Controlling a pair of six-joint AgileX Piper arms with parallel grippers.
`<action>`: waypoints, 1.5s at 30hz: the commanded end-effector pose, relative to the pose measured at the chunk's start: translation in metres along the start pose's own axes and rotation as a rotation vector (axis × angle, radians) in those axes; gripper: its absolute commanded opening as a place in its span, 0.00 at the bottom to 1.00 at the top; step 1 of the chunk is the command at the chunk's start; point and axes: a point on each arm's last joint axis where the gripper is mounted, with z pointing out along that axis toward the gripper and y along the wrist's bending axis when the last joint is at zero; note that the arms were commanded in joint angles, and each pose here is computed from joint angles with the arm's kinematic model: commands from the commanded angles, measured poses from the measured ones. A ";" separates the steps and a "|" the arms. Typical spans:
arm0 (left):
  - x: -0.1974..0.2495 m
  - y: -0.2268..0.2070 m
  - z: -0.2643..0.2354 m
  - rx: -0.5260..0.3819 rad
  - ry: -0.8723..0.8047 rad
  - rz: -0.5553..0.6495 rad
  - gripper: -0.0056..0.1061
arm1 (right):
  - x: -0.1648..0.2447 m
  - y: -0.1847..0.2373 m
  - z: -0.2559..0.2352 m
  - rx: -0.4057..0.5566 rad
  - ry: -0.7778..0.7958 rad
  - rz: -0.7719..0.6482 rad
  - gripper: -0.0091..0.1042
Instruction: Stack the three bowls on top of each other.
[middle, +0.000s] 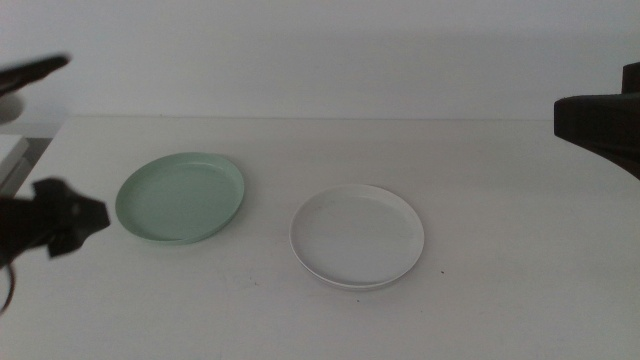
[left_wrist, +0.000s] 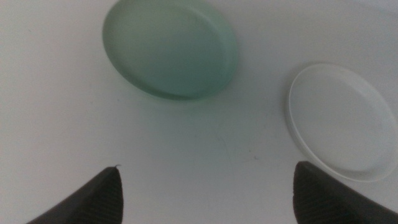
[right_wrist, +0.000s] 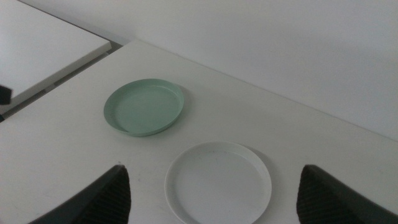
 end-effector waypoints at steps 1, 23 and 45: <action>-0.017 -0.004 0.010 -0.005 0.057 -0.012 0.89 | 0.000 -0.001 -0.001 0.007 -0.012 -0.006 0.69; -0.118 0.036 0.198 -0.218 0.396 0.118 0.89 | 0.000 -0.001 -0.001 0.007 -0.012 0.004 0.69; -0.109 0.075 0.310 -0.209 0.502 0.070 0.79 | -0.001 -0.001 -0.001 0.008 -0.014 0.004 0.69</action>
